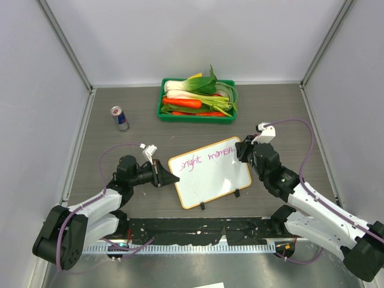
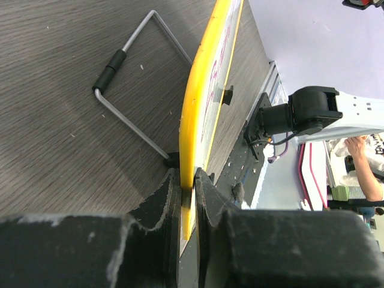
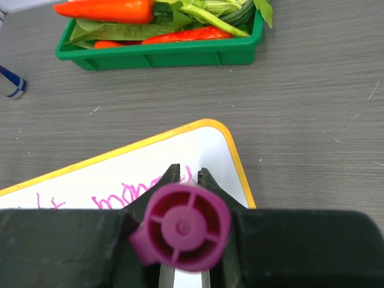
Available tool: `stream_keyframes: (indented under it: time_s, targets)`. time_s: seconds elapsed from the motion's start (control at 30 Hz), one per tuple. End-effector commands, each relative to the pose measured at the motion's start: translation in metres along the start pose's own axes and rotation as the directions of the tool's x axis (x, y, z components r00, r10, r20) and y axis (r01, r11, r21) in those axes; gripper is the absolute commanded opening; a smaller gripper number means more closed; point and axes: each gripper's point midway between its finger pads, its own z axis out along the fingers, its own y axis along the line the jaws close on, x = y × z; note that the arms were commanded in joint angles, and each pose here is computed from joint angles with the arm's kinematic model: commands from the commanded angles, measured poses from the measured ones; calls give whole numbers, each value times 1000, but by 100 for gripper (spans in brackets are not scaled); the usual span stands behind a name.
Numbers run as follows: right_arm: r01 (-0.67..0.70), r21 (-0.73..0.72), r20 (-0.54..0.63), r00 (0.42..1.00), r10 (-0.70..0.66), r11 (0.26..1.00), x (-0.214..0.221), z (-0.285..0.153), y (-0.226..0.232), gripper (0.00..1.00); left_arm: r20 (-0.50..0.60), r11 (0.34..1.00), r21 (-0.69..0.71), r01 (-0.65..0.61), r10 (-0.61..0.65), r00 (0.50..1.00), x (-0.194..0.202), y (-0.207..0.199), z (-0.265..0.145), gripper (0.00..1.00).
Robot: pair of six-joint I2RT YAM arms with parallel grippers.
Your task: Write a sentence on the whiteboard
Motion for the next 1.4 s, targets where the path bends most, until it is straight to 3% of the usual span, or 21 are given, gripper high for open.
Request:
stream_keyframes:
  time_s: [0.0, 0.93, 1.37]
  targets:
    - [-30, -46, 118, 992, 35, 998, -44, -7, 14, 1, 14, 999, -16, -40, 40, 999, -3, 5, 1, 0]
    - [22, 117, 88, 996, -32, 993, -28, 9, -15, 1, 12, 999, -12, -41, 41, 999, -3, 4, 1, 0]
    - [-20, 10, 135, 991, 18, 1000, -50, -2, 6, 1, 10, 999, -16, -35, 35, 999, -3, 5, 2, 0]
